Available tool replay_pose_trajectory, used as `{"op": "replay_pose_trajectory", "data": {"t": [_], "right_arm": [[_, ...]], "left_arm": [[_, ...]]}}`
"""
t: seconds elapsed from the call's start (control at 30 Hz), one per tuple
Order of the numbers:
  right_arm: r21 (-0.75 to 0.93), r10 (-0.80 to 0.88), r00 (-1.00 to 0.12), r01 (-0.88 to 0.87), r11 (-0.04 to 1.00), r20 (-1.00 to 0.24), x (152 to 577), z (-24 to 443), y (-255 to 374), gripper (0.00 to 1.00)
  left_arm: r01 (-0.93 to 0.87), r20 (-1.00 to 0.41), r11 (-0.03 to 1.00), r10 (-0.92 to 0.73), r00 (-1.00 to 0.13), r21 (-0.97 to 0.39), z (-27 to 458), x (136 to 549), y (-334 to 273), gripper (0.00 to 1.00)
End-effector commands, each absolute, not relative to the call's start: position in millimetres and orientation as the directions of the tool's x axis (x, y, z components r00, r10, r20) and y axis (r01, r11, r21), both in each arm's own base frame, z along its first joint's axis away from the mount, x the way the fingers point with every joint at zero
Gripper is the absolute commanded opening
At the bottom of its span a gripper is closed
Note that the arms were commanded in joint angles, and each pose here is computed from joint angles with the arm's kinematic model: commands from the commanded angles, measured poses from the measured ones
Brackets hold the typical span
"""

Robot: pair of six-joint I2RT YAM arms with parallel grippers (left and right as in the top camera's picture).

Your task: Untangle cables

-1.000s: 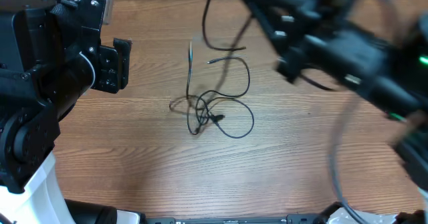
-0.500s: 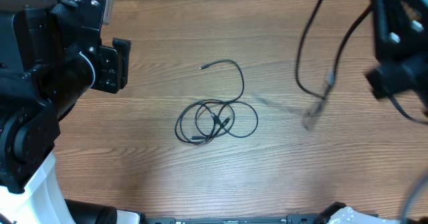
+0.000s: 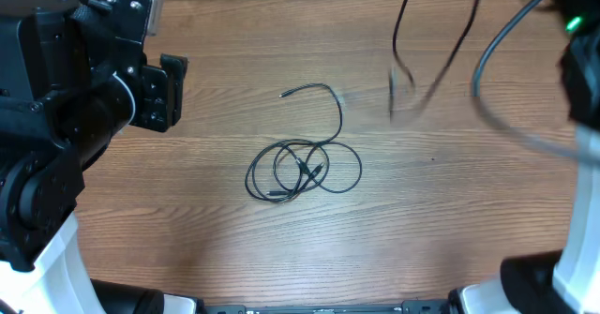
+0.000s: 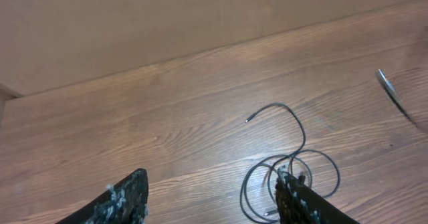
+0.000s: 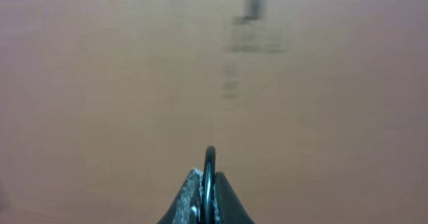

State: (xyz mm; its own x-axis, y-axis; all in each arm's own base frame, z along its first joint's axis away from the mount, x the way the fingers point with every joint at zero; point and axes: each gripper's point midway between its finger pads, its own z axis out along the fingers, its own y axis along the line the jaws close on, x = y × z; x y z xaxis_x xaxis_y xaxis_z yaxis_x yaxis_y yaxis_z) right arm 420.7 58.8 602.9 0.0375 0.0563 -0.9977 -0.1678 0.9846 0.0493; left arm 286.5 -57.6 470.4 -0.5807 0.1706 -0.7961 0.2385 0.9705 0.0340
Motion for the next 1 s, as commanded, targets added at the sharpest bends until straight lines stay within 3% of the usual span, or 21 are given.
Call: {"op": "replay_pose_trajectory", "data": {"t": [0.0, 0.27, 0.4, 0.57, 0.83, 0.97], "right_arm": [[0.064, 0.074, 0.085, -0.112, 0.992, -0.994, 436, 610, 4, 0.04], [0.069, 0.027, 0.149, 0.279, 0.958, -0.988, 459, 592, -195, 0.04], [0.059, 0.024, 0.124, 0.286, 0.956, -0.992, 473, 561, -259, 0.04], [0.127, 0.124, 0.031, 0.283, 0.951, -0.992, 518, 475, -319, 0.04], [0.255, 0.358, -0.272, 0.349, 0.902, -0.893, 578, 255, -368, 0.04], [0.271, 0.393, -0.317, 0.366, 0.89, -0.863, 581, 219, -371, 0.04]], "left_arm": [[0.273, -0.794, 0.961, 0.191, -0.577, 0.033, 469, 287, -64, 0.61], [0.277, -0.791, 0.96, 0.195, -0.58, 0.033, 468, 287, -64, 0.58], [0.284, -0.789, 0.958, 0.211, -0.577, 0.049, 468, 287, -64, 0.61], [0.307, -0.787, 0.948, 0.249, -0.565, 0.08, 468, 287, -64, 0.63], [0.31, -0.788, 0.948, 0.245, -0.565, 0.073, 468, 287, -65, 0.63], [0.338, -0.791, 0.94, 0.243, -0.561, 0.049, 468, 285, -71, 0.62]]}}
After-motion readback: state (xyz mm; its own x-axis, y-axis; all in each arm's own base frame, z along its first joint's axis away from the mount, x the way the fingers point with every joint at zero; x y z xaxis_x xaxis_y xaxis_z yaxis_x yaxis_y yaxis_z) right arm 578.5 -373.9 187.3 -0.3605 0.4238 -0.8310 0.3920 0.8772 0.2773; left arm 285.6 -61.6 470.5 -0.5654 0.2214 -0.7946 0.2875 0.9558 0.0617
